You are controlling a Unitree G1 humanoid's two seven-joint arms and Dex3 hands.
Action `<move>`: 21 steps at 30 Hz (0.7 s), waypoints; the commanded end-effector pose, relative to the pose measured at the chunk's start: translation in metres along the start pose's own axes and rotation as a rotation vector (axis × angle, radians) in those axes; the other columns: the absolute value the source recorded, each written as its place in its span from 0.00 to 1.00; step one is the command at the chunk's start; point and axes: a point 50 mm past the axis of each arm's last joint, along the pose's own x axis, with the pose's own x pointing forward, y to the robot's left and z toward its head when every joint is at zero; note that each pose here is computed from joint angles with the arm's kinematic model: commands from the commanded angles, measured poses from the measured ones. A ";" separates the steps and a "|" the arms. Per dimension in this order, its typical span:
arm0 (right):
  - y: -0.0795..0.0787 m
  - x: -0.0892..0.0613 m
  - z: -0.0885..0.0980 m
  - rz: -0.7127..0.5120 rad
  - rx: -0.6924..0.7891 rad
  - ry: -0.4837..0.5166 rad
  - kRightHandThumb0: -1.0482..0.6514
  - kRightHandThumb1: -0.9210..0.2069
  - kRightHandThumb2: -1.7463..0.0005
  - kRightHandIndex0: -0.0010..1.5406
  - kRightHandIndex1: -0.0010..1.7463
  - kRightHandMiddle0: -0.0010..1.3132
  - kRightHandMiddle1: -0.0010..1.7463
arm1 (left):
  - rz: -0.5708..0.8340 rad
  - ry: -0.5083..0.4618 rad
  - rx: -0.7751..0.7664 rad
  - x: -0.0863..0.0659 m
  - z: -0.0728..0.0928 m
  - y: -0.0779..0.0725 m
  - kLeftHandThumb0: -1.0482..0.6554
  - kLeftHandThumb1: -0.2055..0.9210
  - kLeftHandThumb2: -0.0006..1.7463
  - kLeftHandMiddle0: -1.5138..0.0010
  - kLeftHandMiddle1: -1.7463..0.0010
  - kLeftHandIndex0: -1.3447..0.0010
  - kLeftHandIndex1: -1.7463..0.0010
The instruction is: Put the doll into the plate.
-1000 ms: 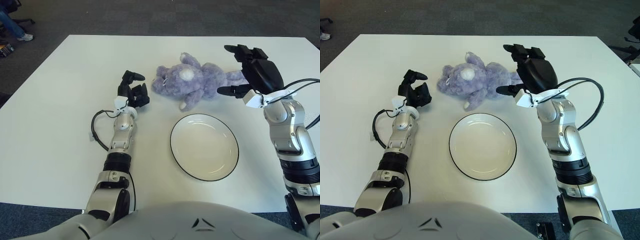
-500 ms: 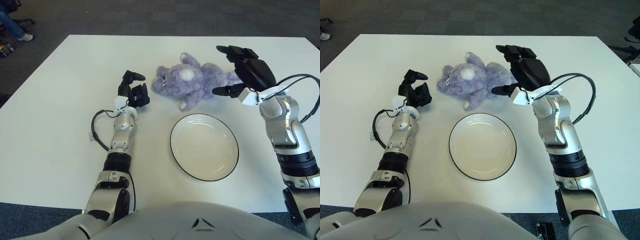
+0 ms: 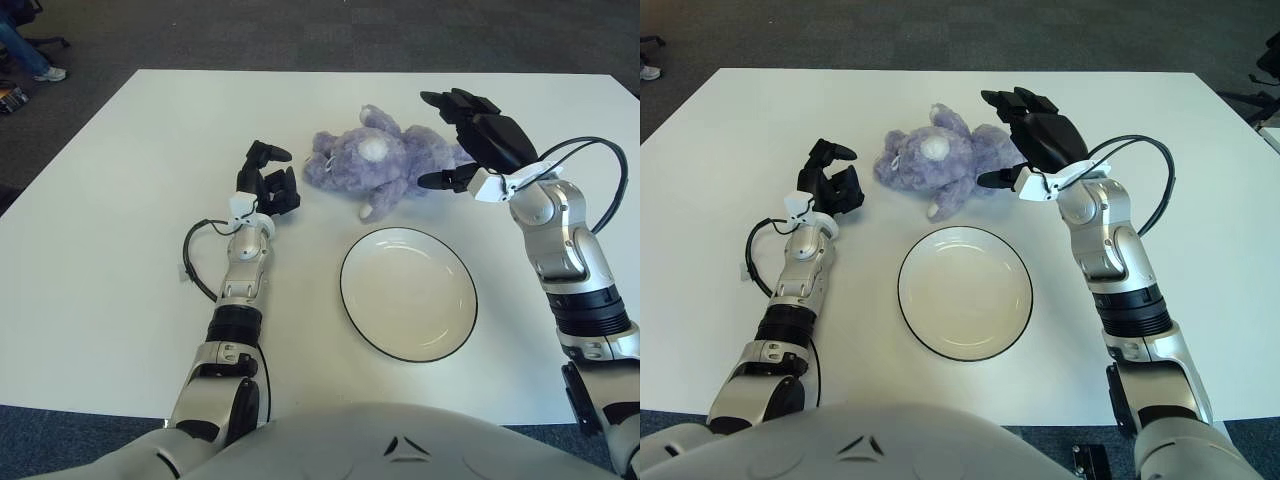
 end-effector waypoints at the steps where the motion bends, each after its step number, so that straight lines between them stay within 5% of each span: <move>1: -0.003 0.005 0.003 0.010 0.003 -0.023 0.08 0.24 0.72 0.00 0.00 0.00 0.20 | 0.024 0.123 0.019 -0.024 -0.029 0.011 0.37 0.62 0.62 0.23 0.00 0.65 0.00; 21: 0.006 0.017 -0.002 0.098 0.019 -0.012 0.07 0.24 0.73 0.03 0.01 0.00 0.26 | 0.024 0.121 0.007 -0.026 -0.027 0.009 0.37 0.62 0.63 0.23 0.00 0.65 0.00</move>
